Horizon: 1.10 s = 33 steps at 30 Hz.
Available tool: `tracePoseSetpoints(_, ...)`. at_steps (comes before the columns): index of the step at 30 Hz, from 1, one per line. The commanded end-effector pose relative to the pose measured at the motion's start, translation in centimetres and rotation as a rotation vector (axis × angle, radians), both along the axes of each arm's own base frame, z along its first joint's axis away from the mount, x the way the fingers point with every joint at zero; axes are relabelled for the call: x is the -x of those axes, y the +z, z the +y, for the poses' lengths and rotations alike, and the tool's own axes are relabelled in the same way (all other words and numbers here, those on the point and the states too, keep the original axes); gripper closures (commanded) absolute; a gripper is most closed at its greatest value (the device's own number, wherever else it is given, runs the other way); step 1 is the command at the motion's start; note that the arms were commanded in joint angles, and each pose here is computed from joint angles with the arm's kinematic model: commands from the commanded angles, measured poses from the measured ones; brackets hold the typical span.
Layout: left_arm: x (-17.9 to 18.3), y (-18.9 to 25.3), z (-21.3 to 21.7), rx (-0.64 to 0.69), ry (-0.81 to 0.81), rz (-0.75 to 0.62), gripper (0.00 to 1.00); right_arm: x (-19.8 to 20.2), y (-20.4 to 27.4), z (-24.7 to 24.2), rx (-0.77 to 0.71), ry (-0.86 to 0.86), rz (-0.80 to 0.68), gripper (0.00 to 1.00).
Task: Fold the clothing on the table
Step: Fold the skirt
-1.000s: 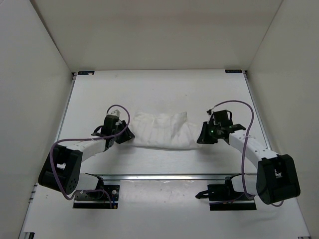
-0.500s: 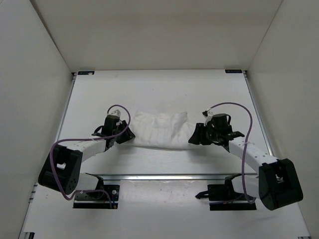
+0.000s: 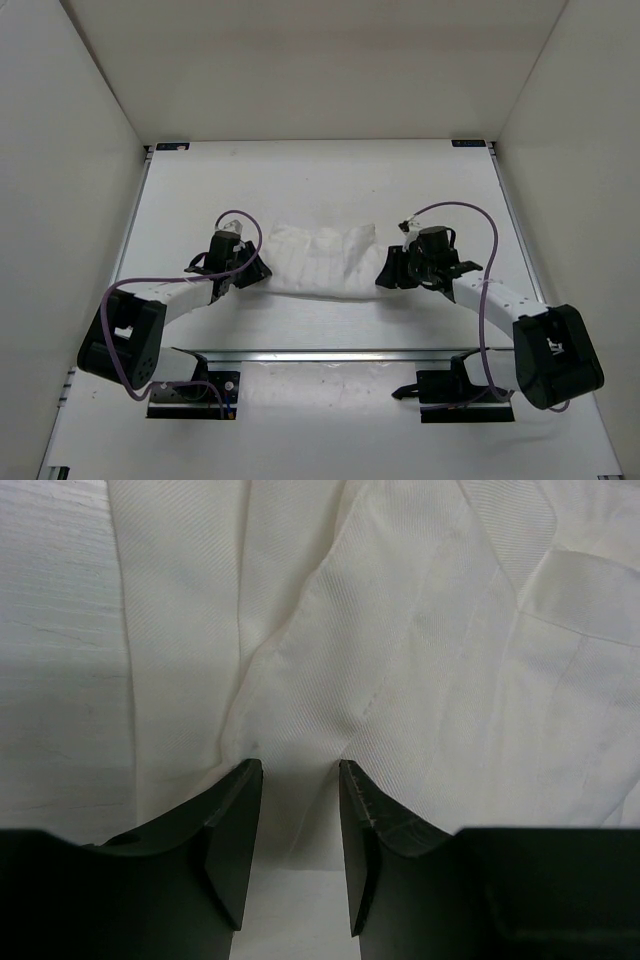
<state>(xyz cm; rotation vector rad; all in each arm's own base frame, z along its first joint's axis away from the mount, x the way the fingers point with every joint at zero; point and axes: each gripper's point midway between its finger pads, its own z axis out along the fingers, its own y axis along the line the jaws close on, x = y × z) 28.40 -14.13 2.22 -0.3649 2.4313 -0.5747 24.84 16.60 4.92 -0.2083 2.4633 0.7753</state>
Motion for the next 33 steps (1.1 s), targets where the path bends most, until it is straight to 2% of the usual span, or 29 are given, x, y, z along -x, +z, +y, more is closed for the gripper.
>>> tracePoseSetpoints(1, 1.6, -1.8, 0.3, -0.031, -0.011, 0.076, 0.52, -2.8, 3.5, 0.3, -0.014, 0.01, -0.197, 0.64)
tracePoseSetpoints(11, 1.4, -1.8, 0.1, -0.026, -0.018, 0.074, 0.52, -4.4, 2.4, 0.7, 0.001, 0.021, -0.174, 0.62)
tracePoseSetpoints(14, 1.1, -1.6, 0.2, -0.025, -0.014, 0.068, 0.52, -4.0, 1.6, -0.4, 0.121, -0.018, -0.117, 0.62)
tracePoseSetpoints(17, 1.1, -1.6, 0.3, -0.028, -0.012, 0.065, 0.51, -4.4, 2.8, -1.3, 0.172, -0.047, -0.159, 0.61)
tracePoseSetpoints(23, 1.2, -1.9, 0.3, -0.022, -0.011, 0.077, 0.52, -5.4, 4.2, -1.0, 0.068, -0.035, -0.247, 0.6)
tracePoseSetpoints(27, 1.4, -1.9, 0.0, -0.028, -0.028, 0.076, 0.51, -5.6, 2.9, 0.0, 0.014, 0.012, -0.188, 0.58)
tracePoseSetpoints(31, 1.5, -1.9, 0.2, -0.022, -0.018, 0.077, 0.52, -4.3, 0.9, 0.9, -0.032, 0.05, -0.087, 0.6)
tracePoseSetpoints(32, 1.3, -1.9, 0.4, -0.023, -0.007, 0.073, 0.52, -4.0, 1.2, 1.1, -0.067, 0.057, -0.072, 0.63)
tracePoseSetpoints(33, 1.5, -1.9, 0.2, -0.018, -0.019, 0.075, 0.52, -3.5, 0.8, 1.0, -0.087, 0.049, -0.042, 0.74)
